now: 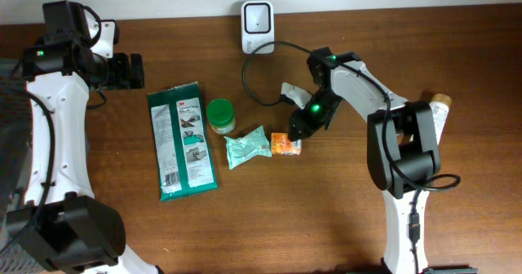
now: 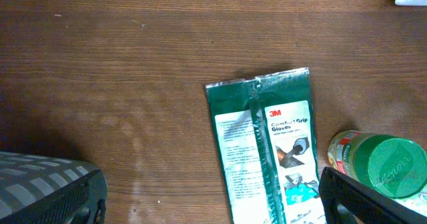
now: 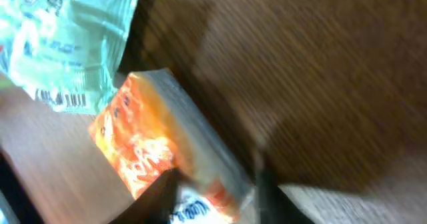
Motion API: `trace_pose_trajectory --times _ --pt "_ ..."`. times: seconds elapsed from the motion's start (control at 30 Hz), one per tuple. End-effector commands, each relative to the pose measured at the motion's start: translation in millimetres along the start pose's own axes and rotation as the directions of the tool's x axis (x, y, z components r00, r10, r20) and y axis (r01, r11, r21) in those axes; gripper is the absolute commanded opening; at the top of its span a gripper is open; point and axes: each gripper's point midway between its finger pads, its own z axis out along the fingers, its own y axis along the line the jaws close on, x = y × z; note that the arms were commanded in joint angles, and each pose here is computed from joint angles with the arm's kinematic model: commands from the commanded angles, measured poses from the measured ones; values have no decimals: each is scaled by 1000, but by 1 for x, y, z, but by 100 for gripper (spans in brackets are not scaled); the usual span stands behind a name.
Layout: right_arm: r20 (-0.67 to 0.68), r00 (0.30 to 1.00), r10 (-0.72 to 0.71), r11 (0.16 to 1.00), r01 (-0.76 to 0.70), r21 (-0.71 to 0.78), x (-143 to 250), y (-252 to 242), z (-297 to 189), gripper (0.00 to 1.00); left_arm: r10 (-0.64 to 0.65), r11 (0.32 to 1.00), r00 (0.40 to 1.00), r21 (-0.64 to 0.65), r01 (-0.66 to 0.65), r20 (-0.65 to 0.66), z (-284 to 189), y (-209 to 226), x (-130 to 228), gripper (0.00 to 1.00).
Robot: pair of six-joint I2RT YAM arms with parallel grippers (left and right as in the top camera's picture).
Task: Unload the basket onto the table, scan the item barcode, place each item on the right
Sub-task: 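Reach the right gripper to the orange tissue pack and grasp it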
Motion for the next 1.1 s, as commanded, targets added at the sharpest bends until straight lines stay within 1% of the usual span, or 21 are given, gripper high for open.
trace_pose_trajectory --times 0.0,0.03,0.07,0.1,0.17,0.23,0.27,0.4,0.5,0.57,0.6,0.67,0.7,0.73,0.77,0.8,0.87,0.93,0.97,1.0,1.07 --pt "-47 999 23 998 -26 -60 16 8 19 14 14 1000 1000 13 -14 0 2 -1 -1 99" --pt "-67 997 48 996 -53 -70 22 11 19 4 14 1000 1000 13 -14 0 2 -1 -1 99" --pt "-71 995 71 995 -76 -69 22 11 19 4 14 1000 1000 13 -14 0 2 -1 -1 99" --pt "-76 984 161 983 -166 -78 23 12 14 4 14 1000 1000 13 -14 0 2 -1 -1 99" --pt "-33 976 215 936 -215 -277 10 43 -14 4 14 1000 1000 13 -14 0 2 -1 -1 99" --pt "84 974 208 873 -147 -466 -11 74 -56 4 14 1000 1000 13 -14 0 2 -1 -1 99" --pt "129 969 213 848 -117 -517 -18 84 -73 4 14 1000 1000 13 -14 0 2 -1 -1 99" --pt "256 923 288 746 -50 -664 -41 117 -135 4 14 1000 1000 13 -14 0 2 -1 -1 99" --pt "344 867 361 634 42 -772 -58 135 -166 4 14 1000 1000 13 -14 1 2 -1 -1 99" --pt "356 881 312 703 38 -710 -50 118 -157 4 14 1000 1000 13 -14 0 2 -1 -1 99" --pt "336 903 269 768 10 -640 -41 102 -146 4 14 1000 1000 13 -14 0 2 -1 -1 99" --pt "213 929 303 853 -164 -496 -26 66 -122 4 14 1000 1000 13 -14 0 2 -1 -1 99" --pt "156 918 365 886 -290 -363 -20 39 -109 4 14 1000 1000 13 -14 1 2 -1 -1 99" --pt "124 873 473 879 -457 -135 -10 -2 -97 4 14 1000 1000 13 -14 1 2 -1 -1 99" --pt "146 822 550 823 -563 68 -1 -35 -94 4 14 1000 1000 13 -14 0 2 -1 -1 99" --pt "178 790 586 775 -611 160 2 -52 -94 4 14 1000 1000 13 -14 0 2 -1 -1 99" --pt "234 757 610 709 -654 263 2 -75 -93 4 14 1000 1000 13 -14 1 2 -1 -1 99" --pt "234 752 616 691 -658 297 6 -85 -86 4 14 1000 1000 13 -14 0 2 -1 -1 99" --pt "216 751 624 677 -658 329 13 -94 -78 30 14 1000 1000 13 -14 0 2 -1 -1 99" --pt "210 749 629 670 -659 343 16 -97 -77 37 14 1000 1000 13 -14 0 2 -1 -1 99" --pt "211 744 634 664 -663 346 18 -100 -78 39 14 1000 1000 13 -14 1 2 -1 -1 99"
